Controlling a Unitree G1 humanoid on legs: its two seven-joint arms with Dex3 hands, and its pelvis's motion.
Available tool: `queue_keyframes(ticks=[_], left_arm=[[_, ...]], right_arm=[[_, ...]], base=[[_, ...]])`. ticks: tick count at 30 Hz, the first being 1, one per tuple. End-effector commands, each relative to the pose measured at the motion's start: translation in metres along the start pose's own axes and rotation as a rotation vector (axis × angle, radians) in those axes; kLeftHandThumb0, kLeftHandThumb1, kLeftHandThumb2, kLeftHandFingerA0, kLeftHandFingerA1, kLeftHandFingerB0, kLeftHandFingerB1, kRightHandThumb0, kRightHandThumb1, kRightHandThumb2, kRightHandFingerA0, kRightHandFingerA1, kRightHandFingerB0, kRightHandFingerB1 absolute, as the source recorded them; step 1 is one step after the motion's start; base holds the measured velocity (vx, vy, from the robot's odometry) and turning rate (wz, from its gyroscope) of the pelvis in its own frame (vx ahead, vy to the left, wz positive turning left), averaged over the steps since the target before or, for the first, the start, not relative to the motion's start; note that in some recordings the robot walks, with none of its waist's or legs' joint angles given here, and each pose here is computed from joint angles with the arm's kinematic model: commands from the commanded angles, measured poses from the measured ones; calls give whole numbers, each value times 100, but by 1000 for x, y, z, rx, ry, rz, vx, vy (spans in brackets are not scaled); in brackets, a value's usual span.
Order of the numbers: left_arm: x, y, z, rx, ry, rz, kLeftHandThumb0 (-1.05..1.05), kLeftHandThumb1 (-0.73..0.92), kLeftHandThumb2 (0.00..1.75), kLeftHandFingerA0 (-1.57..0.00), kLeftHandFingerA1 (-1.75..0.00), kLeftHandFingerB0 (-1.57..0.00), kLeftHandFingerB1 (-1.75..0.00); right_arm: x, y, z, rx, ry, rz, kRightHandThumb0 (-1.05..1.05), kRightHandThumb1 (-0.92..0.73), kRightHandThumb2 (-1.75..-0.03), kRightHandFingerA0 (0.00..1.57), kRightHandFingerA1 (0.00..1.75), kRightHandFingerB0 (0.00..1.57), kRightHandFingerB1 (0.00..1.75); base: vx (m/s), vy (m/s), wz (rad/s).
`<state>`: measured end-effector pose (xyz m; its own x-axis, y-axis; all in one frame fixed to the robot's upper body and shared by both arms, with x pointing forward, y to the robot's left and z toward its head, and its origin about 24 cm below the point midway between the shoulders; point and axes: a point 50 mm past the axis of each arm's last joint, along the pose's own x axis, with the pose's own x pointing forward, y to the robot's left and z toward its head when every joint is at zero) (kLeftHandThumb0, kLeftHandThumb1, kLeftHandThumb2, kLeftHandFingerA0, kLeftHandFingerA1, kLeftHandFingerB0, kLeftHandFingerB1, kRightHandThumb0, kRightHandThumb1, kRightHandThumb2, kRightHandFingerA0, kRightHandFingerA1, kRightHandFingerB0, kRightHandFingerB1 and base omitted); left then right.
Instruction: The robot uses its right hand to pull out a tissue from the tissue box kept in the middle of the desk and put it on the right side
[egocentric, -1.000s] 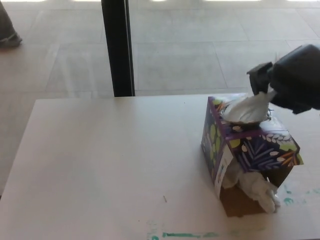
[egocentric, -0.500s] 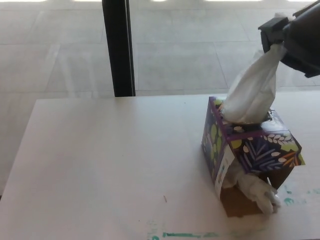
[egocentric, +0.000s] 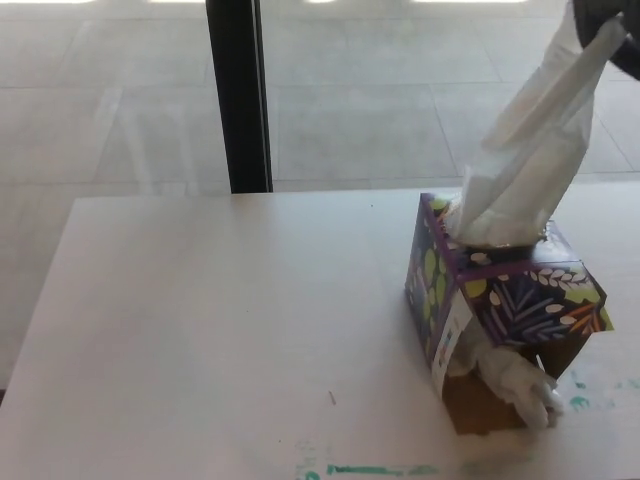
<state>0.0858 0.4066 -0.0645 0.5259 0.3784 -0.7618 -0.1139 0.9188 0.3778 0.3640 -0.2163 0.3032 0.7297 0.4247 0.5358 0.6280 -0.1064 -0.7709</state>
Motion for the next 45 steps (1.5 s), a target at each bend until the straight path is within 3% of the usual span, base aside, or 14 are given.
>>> queue_keyframes(ticks=[1,4,12,14,15,19,20,22,30,32,33,38,40,45], left_arm=[[-3,6,-2,13,-3,28,-91,74,119,-85,-106,-70,-102],[-4,6,-3,4,-3,23,-98,92,80,-85,-118,-65,-111],[-4,7,-6,19,13,26,-67,66,125,-116,-122,-66,-95],[-4,6,-6,12,9,26,-96,92,74,-79,-114,-64,-110],[-4,6,-6,13,10,26,-66,66,125,-116,-122,-66,-96],[-4,7,-6,7,13,30,-95,92,73,-80,-115,-64,-110],[-4,7,-6,5,12,29,-67,67,126,-117,-123,-66,-96],[-3,6,-3,-1,3,25,-96,92,74,-80,-115,-64,-110],[0,1,-1,-12,-7,18,-93,75,118,-89,-111,-69,-102],[0,0,0,-5,-5,23,-96,92,71,-83,-116,-65,-110],[0,0,0,3,-6,23,-91,73,116,-82,-106,-69,-101],[0,-1,1,-20,-25,20,-94,92,74,-80,-115,-65,-110],[0,-1,1,-23,-34,15,-67,67,126,-118,-123,-70,-98],[0,0,4,-21,-41,20,-93,73,114,-81,-107,-68,-101]], right_arm=[[2,-25,-28,-80,108,-63,-20,-47,-100,88,175,70,154],[-1,-44,-56,-105,213,-125,-18,-43,-101,91,175,75,150],[-17,-68,-100,-133,405,-203,-24,-37,-122,95,175,76,153],[-23,-68,-103,-196,417,-193,-21,-41,-112,95,174,78,149],[-26,-65,-105,-202,419,-187,-20,-41,-111,96,172,80,145],[-33,-54,-104,-203,389,-127,-26,-45,-113,98,167,83,137],[-36,-48,-101,-203,373,-121,-25,-46,-110,97,168,82,137],[-39,-38,-94,-188,344,-108,-20,-45,-109,96,167,83,133],[-75,38,-40,-79,174,140,-26,-62,-67,86,151,85,98],[-88,58,-29,-63,150,171,-22,-58,-65,80,159,75,125],[-98,70,-23,-68,115,200,-21,-55,-65,81,162,79,128],[-136,107,2,-109,-17,474,-35,-53,-63,82,154,82,108],[-155,123,5,-188,-6,689,-29,-60,-58,71,164,69,135],[-167,133,-3,-257,59,931,-30,-67,-64,76,152,78,70]], base=[[0,0,0],[0,0,0],[0,0,0],[0,0,0],[0,0,0],[0,0,0],[0,0,0],[0,0,0],[0,0,0],[0,0,0],[0,0,0],[0,0,0],[0,0,0],[0,0,0]])
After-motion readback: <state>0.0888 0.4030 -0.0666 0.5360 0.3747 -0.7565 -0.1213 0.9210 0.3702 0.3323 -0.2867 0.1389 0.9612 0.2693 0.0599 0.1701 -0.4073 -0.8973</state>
